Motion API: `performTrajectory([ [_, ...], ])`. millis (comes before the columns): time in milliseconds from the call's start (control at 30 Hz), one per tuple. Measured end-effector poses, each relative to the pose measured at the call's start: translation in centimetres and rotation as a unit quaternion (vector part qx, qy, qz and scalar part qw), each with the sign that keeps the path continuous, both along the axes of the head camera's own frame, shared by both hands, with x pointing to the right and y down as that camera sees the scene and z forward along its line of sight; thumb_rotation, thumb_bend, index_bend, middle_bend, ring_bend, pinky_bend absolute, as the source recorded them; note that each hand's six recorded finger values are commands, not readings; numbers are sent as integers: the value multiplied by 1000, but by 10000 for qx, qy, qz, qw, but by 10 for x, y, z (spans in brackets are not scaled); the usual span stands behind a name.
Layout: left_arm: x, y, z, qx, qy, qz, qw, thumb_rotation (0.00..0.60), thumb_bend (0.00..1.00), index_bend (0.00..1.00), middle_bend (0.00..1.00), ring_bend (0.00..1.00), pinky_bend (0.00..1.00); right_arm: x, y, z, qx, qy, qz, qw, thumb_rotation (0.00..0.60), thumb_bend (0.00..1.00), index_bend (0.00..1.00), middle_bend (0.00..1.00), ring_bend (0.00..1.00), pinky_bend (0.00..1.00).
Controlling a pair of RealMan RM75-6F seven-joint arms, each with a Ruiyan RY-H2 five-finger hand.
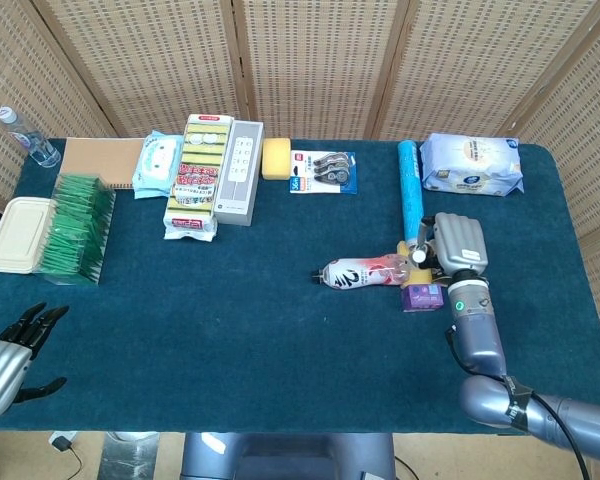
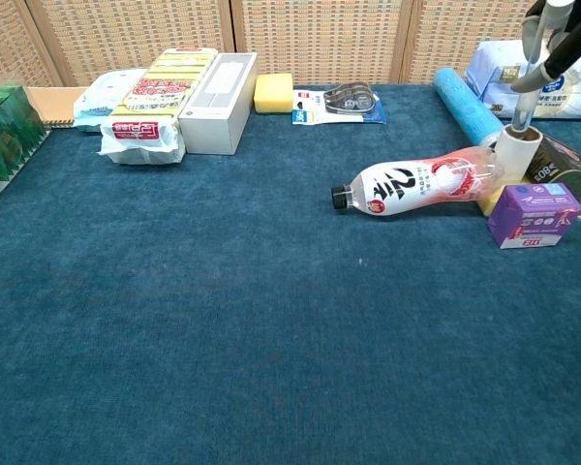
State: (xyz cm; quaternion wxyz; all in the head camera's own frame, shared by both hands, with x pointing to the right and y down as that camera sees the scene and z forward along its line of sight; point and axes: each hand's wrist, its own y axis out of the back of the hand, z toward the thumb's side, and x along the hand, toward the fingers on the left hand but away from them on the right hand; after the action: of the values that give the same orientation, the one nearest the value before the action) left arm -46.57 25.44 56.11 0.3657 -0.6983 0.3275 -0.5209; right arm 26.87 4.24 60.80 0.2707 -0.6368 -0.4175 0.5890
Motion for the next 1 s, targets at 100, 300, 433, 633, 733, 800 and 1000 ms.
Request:
performTrajectory([
  [100, 0, 0, 1, -6, -10, -8, 10000, 600, 114, 0, 156, 76, 288, 1, -1, 3, -44, 51, -21, 10000, 600, 419, 821, 1000, 1000, 1000],
  [300, 0, -1, 2, -47, -20, -6, 10000, 600, 114, 0, 156, 76, 288, 5, -2, 10, -145, 96, -24, 9998, 600, 413, 821, 1000, 1000, 1000],
  [433, 0, -1, 2, -53, -22, -21, 10000, 600, 114, 0, 156, 76, 289, 6, -1, 15, -200, 100, -43, 9997, 600, 406, 821, 1000, 1000, 1000],
  [633, -1, -2, 2, -43, -23, -46, 10000, 600, 113, 0, 156, 76, 289, 6, -4, 19, -214, 96, -51, 9997, 600, 399, 821, 1000, 1000, 993],
  [733, -1, -2, 2, -45, -22, -49, 10000, 600, 114, 0, 156, 76, 290, 4, -4, 22, -277, 38, -96, 9996, 600, 390, 817, 1000, 1000, 983],
  [800, -1, -2, 2, -51, -29, -53, 10000, 600, 114, 0, 156, 76, 290, 4, -5, 24, -304, 34, -105, 9995, 600, 382, 807, 1000, 1000, 974],
  [1000, -3, -3, 3, -65, -33, -92, 9999, 600, 114, 0, 156, 76, 291, 7, -11, 36, -385, 86, -80, 9992, 600, 359, 790, 1000, 1000, 958],
])
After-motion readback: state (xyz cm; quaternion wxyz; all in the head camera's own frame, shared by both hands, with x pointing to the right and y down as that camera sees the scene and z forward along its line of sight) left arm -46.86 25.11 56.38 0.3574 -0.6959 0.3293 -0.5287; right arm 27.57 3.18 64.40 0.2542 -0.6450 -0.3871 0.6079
